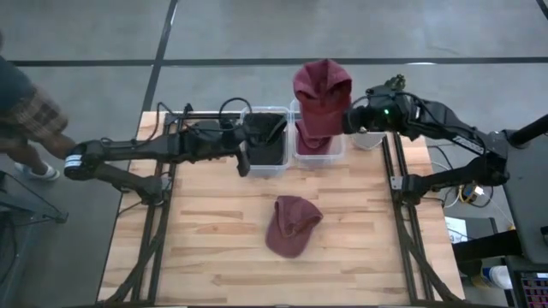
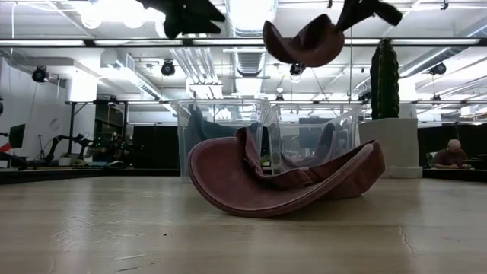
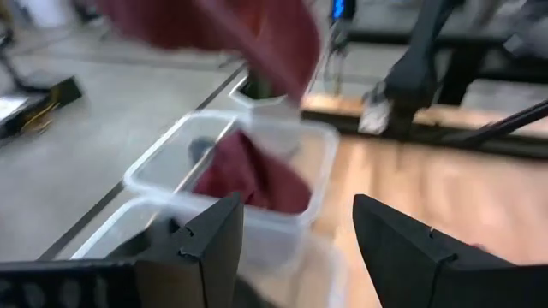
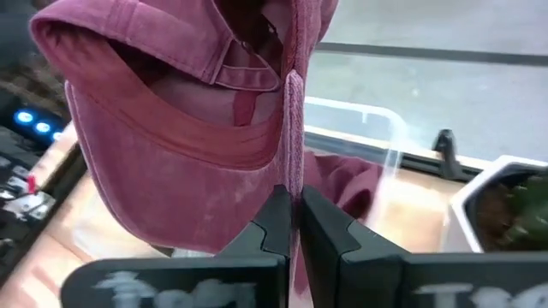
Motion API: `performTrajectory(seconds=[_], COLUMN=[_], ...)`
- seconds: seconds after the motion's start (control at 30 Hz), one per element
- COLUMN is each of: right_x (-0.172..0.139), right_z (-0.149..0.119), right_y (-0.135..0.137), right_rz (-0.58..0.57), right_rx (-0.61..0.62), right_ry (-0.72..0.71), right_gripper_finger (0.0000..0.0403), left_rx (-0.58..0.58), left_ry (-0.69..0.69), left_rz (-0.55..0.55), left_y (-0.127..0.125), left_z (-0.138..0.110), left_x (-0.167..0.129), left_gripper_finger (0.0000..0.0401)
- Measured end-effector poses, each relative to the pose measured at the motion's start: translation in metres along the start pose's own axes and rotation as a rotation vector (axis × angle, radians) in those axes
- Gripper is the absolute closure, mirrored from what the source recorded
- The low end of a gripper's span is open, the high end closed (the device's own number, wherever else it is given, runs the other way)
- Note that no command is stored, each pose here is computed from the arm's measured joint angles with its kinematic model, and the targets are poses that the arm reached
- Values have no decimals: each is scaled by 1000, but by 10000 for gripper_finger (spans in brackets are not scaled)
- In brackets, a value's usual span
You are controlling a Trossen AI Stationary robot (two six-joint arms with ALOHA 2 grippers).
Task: Pick & Place hat
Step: Put the right red cap into the right transparent bin
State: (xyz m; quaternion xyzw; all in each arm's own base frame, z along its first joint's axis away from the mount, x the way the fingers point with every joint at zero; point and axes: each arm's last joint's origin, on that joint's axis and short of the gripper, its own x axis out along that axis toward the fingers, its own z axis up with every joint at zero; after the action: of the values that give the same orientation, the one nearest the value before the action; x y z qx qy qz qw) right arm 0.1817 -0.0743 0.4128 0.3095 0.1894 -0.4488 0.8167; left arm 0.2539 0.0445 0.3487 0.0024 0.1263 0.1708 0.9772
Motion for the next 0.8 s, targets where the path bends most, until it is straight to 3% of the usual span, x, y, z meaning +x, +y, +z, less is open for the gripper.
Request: performTrajectory(seconds=[0.2,0.43,0.8], right_x=[28,51,83], right_z=[4,-7,-32], right_y=[-2,-9,-17], right_rz=[62,20,-17], right_rx=[33,79,125], right_ry=[20,57,143], right_gripper_finger=[394,394,394], left_rx=[-52,-73,-133], left_ry=[-142,-293,-278], left_rz=[-67,-122,-162], left_y=[10,17,17], left_z=[-9,-36,-83], left_x=[-35,-81,-90], left_gripper_finger=[188,188,188])
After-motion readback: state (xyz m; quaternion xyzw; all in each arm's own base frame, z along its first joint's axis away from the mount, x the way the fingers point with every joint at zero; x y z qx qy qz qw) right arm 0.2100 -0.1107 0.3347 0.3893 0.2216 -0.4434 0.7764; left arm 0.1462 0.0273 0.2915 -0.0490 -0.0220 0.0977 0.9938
